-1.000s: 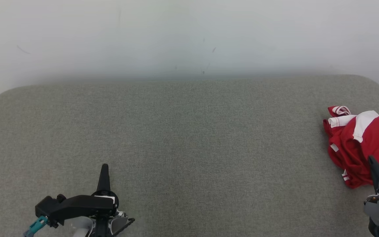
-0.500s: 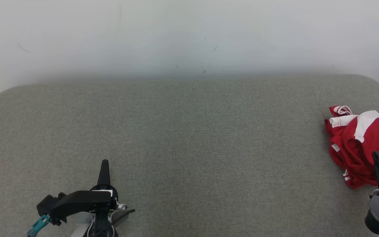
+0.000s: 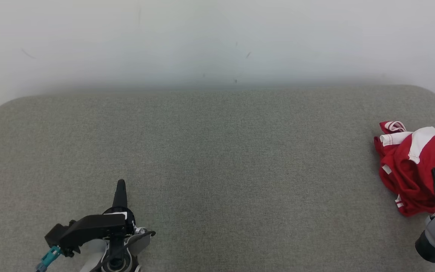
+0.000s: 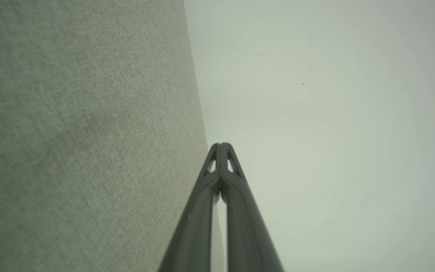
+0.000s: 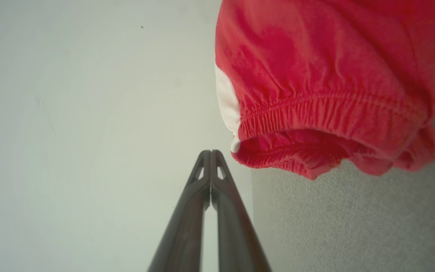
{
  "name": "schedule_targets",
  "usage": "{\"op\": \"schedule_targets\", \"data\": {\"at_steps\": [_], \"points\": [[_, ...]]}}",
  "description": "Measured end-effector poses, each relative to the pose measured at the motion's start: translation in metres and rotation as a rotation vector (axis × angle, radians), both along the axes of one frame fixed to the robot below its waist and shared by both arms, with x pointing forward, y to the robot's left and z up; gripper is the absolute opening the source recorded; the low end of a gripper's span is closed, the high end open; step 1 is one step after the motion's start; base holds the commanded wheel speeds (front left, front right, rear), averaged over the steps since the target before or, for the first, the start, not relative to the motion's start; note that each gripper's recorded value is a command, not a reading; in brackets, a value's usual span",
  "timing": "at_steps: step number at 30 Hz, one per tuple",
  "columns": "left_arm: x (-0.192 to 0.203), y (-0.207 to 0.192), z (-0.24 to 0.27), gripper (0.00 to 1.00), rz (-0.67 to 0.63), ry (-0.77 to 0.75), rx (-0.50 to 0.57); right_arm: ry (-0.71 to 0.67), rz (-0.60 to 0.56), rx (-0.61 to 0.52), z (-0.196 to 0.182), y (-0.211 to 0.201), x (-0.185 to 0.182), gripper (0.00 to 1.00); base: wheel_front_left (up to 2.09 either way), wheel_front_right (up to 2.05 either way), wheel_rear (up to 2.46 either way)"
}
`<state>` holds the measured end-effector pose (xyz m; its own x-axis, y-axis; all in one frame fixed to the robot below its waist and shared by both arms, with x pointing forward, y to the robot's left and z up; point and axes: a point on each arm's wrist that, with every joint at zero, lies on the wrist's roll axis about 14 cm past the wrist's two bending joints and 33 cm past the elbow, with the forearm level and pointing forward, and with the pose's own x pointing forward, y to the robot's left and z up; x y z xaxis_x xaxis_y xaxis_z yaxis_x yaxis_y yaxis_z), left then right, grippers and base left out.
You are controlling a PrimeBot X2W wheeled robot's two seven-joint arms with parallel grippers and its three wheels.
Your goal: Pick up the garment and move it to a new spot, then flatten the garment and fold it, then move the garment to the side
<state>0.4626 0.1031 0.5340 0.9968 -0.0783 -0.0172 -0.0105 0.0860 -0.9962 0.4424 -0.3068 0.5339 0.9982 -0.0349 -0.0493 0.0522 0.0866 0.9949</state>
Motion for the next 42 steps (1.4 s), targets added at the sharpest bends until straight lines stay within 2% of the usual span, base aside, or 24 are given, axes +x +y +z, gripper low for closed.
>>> {"op": "schedule_targets", "data": {"at_steps": [13,42], "points": [[0.0047,-0.0002,0.0009,0.00,0.015,0.011,-0.082,-0.035,-0.015,0.102,0.0058,-0.0070,0.0043,0.00,0.00,0.00,0.00],[0.0051,-0.0006,0.0019,0.00,0.014,0.008,-0.083,-0.037,-0.015,0.103,0.0066,-0.0073,0.0045,0.00,0.00,0.00,0.00]]}}
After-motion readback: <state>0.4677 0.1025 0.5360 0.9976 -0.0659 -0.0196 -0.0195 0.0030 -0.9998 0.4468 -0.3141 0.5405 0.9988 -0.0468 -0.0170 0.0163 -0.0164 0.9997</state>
